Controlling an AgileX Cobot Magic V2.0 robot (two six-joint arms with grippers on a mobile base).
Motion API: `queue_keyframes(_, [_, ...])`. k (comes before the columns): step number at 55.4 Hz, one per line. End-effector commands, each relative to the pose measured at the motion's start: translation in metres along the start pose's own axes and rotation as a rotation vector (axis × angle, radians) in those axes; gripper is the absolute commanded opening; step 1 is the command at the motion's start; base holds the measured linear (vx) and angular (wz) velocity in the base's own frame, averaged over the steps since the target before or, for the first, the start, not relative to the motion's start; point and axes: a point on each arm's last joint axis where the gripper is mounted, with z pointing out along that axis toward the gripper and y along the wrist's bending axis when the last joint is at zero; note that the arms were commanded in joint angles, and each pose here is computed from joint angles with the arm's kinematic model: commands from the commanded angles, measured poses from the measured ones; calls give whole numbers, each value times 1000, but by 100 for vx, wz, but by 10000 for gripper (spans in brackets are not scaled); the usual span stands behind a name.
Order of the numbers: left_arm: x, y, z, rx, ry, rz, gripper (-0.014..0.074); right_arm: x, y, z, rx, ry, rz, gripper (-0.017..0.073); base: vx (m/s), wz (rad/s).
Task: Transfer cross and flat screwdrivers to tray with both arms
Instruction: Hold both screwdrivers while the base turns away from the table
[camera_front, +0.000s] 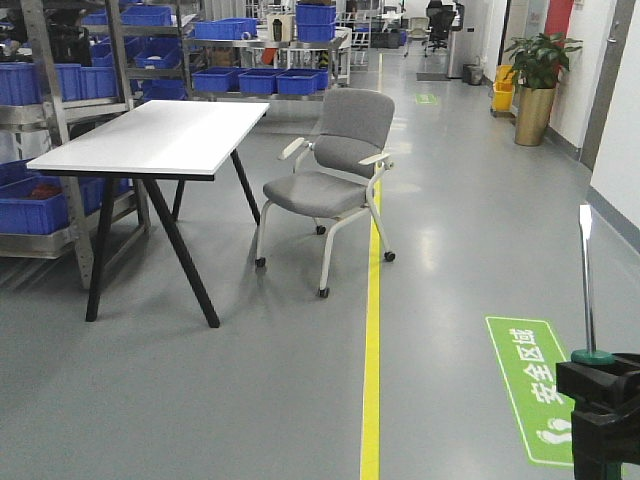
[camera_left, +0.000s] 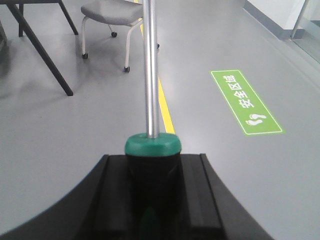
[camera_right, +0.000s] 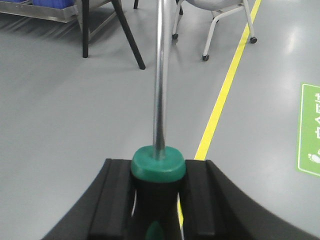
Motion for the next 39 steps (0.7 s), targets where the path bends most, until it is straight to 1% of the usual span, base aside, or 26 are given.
queue_keyframes(1, [-17, -2, -6, 8, -120, -8, -3, -18, 1, -9, -4, -131, -16, -8, 44, -5])
queue_keyframes(9, [-17, -2, -6, 8, -120, -8, -3, -18, 1, -9, -4, -132, -16, -8, 46, 8])
queue_keyframes(18, [-17, -2, -6, 8, -120, -8, -3, -18, 1, -9, -4, -132, -16, -8, 48, 28])
queue_keyframes(39, [-17, -2, -6, 8, -120, -8, -3, -18, 1, -9, -4, -132, -16, -8, 51, 54])
